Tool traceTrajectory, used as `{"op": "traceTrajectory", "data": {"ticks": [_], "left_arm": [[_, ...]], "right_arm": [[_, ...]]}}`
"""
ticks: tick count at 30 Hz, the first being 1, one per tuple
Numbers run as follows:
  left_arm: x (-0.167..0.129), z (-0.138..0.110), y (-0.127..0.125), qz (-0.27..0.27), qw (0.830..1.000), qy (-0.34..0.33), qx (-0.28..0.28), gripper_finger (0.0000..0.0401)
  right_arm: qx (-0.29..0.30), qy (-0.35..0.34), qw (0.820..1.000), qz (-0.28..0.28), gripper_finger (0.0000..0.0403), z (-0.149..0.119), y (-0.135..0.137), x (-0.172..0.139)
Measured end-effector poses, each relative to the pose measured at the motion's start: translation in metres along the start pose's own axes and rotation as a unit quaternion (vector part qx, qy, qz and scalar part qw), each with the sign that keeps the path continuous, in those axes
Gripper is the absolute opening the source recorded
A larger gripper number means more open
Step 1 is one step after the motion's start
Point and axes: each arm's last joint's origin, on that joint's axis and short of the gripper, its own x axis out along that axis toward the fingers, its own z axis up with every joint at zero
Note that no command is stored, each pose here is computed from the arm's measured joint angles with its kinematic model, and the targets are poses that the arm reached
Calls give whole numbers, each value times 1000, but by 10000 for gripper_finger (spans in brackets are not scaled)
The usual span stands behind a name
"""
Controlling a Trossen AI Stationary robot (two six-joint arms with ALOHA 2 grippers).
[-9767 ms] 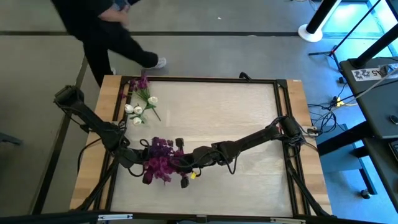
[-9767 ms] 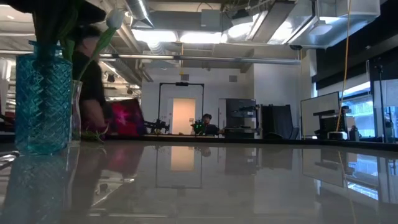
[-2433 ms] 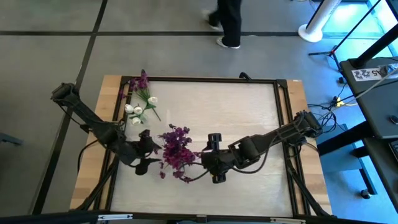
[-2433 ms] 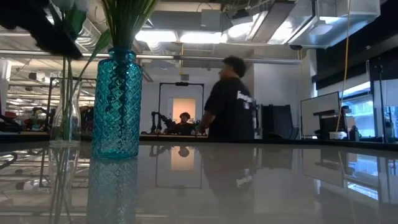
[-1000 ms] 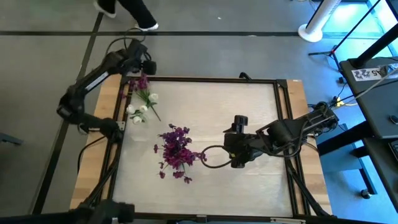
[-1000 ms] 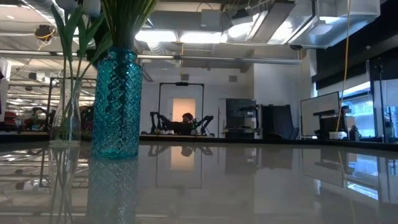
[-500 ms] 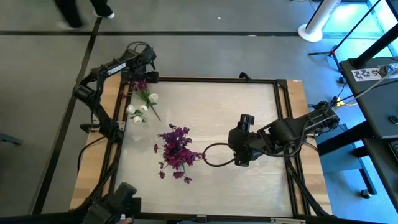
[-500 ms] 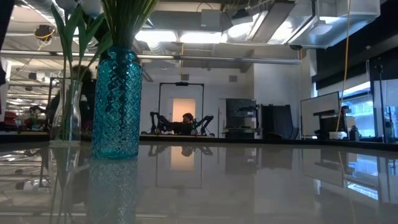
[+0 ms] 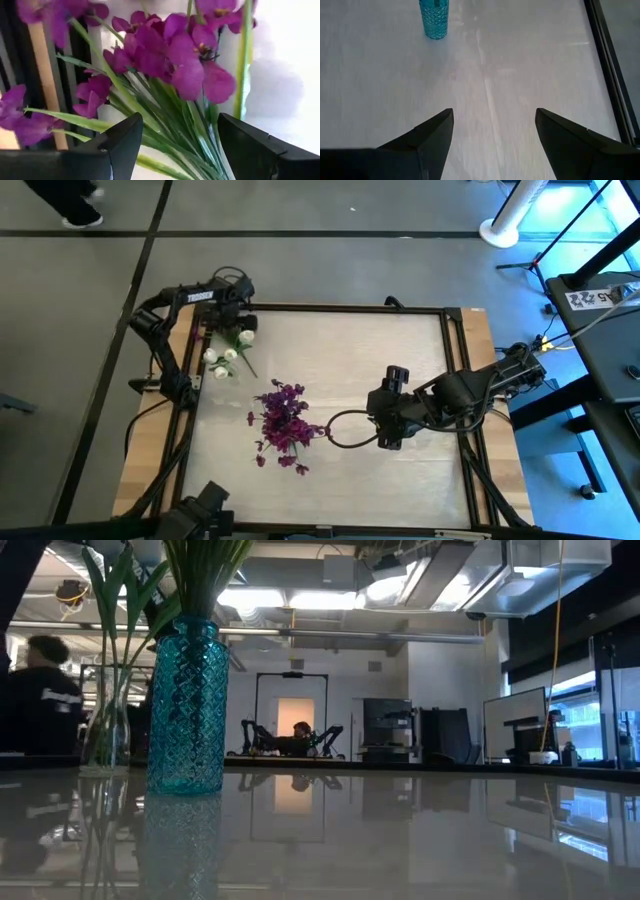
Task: Sort flowers into vase by color
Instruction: Put the violet flower into the transparent blue vase
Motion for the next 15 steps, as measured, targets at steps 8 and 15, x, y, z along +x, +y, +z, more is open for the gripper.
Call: {"op": "traceTrajectory", "data": {"ticks": [8,15], "left_arm": [[4,-12,-13,6,1000,-13,21,243],[0,-13,-35,-27,996,-77,37,137]], "right_arm": [[-2,-1,1000,0,280,0,0,0],[-23,3,1000,-2,280,-1,0,0]]}}
